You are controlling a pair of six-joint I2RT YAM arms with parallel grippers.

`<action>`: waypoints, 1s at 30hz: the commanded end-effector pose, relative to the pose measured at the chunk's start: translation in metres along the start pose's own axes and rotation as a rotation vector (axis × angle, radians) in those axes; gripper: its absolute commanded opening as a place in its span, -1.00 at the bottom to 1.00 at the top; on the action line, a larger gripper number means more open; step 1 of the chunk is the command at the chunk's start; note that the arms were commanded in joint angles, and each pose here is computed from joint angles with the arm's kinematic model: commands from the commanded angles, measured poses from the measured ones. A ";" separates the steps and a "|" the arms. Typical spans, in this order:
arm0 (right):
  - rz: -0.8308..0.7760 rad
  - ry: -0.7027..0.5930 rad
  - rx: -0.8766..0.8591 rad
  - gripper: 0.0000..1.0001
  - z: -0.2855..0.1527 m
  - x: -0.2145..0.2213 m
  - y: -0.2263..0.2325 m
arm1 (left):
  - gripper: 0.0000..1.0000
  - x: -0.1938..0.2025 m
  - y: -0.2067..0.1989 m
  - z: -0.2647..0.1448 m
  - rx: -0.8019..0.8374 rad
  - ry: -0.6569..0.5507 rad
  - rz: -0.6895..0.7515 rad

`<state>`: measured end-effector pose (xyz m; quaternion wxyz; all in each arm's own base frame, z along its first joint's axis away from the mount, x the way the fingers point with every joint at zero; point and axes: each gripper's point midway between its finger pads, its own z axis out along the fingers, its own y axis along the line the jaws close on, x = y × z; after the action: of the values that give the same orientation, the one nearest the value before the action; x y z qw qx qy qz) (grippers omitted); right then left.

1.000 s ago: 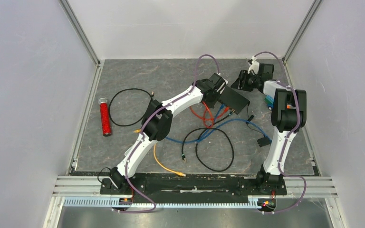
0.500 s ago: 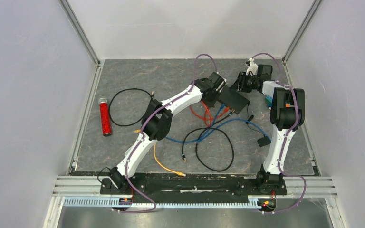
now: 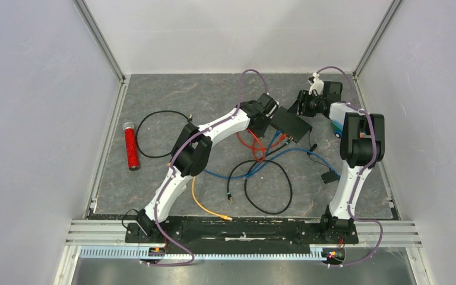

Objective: Insert the plug into the switch port
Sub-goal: Insert the connector into the switch port.

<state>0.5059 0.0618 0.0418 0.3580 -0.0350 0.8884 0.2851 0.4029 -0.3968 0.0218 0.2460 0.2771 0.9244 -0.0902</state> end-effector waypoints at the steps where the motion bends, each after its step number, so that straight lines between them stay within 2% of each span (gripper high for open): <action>1: 0.011 -0.089 -0.037 0.08 -0.032 -0.031 0.034 | -0.96 -0.030 0.007 -0.039 -0.030 -0.120 -0.005; 7: 0.134 -0.143 -0.250 0.06 -0.046 0.001 0.097 | -0.96 -0.054 -0.001 -0.063 0.014 -0.222 -0.023; 11: 0.181 -0.206 -0.383 0.03 -0.057 -0.003 0.137 | -0.95 -0.064 -0.006 -0.077 0.044 -0.260 -0.023; 14: 0.182 -0.202 -0.451 0.01 -0.053 -0.002 0.164 | -0.96 -0.065 -0.009 -0.082 0.063 -0.265 -0.028; 30: 0.142 -0.148 -0.404 -0.17 -0.014 0.000 0.186 | -0.96 -0.059 -0.017 -0.093 0.114 -0.273 -0.029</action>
<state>0.4358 0.1983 0.1274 0.3722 -0.0098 0.7951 0.4787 0.4000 -0.3935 0.0857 0.3092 0.2672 0.9028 -0.1342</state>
